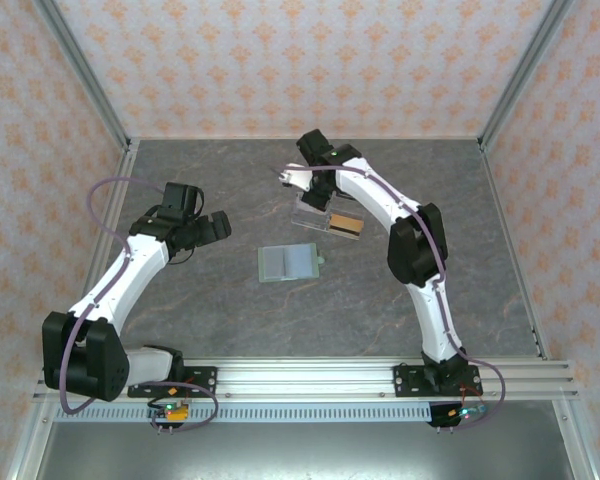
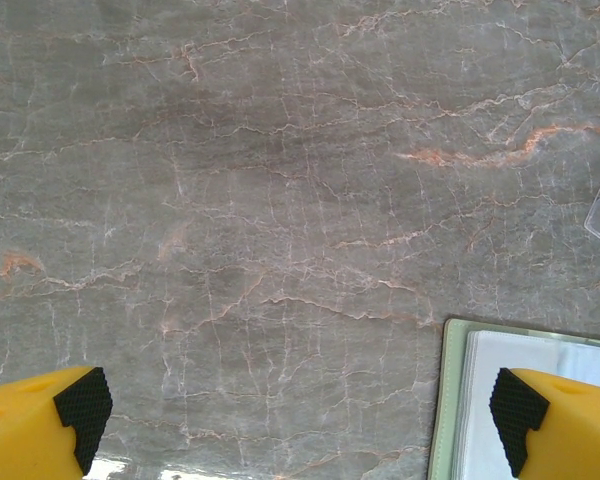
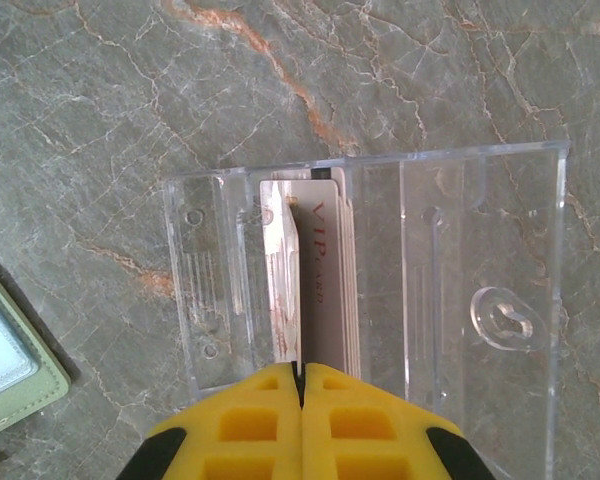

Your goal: Take the credit cards out of the card holder

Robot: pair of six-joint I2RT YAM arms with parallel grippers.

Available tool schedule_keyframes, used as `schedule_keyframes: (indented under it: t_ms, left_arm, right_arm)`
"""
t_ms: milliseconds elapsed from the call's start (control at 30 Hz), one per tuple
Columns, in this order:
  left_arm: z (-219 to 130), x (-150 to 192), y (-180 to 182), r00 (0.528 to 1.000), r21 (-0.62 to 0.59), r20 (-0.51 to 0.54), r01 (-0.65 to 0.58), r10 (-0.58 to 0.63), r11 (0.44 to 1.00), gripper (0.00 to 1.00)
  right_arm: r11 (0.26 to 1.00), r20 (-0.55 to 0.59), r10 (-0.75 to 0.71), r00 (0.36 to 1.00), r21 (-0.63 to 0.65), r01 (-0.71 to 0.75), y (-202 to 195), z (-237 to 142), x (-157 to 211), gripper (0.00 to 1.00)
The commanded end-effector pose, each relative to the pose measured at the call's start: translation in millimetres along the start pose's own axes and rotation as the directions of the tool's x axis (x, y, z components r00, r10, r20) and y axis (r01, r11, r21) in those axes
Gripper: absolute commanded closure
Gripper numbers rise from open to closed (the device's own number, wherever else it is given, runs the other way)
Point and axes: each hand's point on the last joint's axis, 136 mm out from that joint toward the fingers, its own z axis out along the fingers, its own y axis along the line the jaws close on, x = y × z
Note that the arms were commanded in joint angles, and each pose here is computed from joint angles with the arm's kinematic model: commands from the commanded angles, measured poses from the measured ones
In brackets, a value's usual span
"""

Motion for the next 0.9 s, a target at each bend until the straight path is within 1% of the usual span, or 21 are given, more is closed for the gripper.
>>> schedule_keyframes:
  t_ms: [0, 100, 167, 233, 400, 567, 633, 700, 767, 833, 867]
  left_arm:
    - [0, 3, 5, 1.0, -0.017, -0.025, -0.019, 0.019, 1.0, 0.0]
    - [0, 3, 4, 1.0, -0.012, -0.024, -0.019, 0.019, 1.0, 0.0]
    - [1, 4, 4, 0.999, -0.014, -0.027, -0.019, 0.019, 1.0, 0.0]
    - [1, 4, 4, 0.999, -0.012, -0.026, -0.019, 0.019, 1.0, 0.0]
    - [1, 4, 3, 0.999, -0.01, -0.027, -0.018, 0.017, 1.0, 0.0]
    - [3, 7, 3, 0.999, -0.002, -0.035, -0.01, 0.01, 1.0, 0.0]
    - [3, 7, 3, 0.999, 0.001, -0.036, -0.005, 0.005, 1.0, 0.0]
    - [4, 8, 3, 0.999, 0.003, -0.036, -0.001, 0.001, 1.0, 0.0]
    - [4, 9, 3, 0.999, 0.005, -0.036, 0.006, -0.006, 1.0, 0.0]
    - [5, 11, 3, 0.999, 0.005, -0.039, 0.015, -0.015, 1.0, 0.0]
    - [5, 12, 3, 0.999, 0.008, -0.039, 0.018, -0.017, 1.0, 0.0]
  right_arm:
    - [1.0, -0.03, -0.001, 1.0, 0.022, 0.002, -8, 1, 4, 0.95]
    - [1.0, -0.019, 0.01, 1.0, 0.023, -0.01, -9, 1, 1, 0.9]
    - [0.999, -0.007, 0.034, 0.999, 0.04, -0.034, -13, 0, -2, 0.83]
    - [0.996, 0.003, 0.07, 0.998, 0.059, -0.07, -18, -5, -5, 0.78]
    - [0.986, 0.055, 0.144, 0.988, 0.078, -0.148, -23, -26, -12, 0.7]
    - [0.963, 0.129, 0.259, 0.957, 0.042, -0.266, -15, -55, -17, 0.6]
    - [0.934, 0.17, 0.346, 0.923, 0.026, -0.356, -11, -66, -17, 0.56]
    - [0.889, 0.219, 0.447, 0.867, -0.004, -0.457, -7, -77, -18, 0.55]
    - [0.83, 0.258, 0.55, 0.794, -0.065, -0.553, 3, -87, -16, 0.54]
    - [0.764, 0.263, 0.643, 0.719, -0.151, -0.628, 19, -92, -14, 0.53]
    - [0.743, 0.262, 0.668, 0.697, -0.185, -0.643, 27, -96, -14, 0.52]
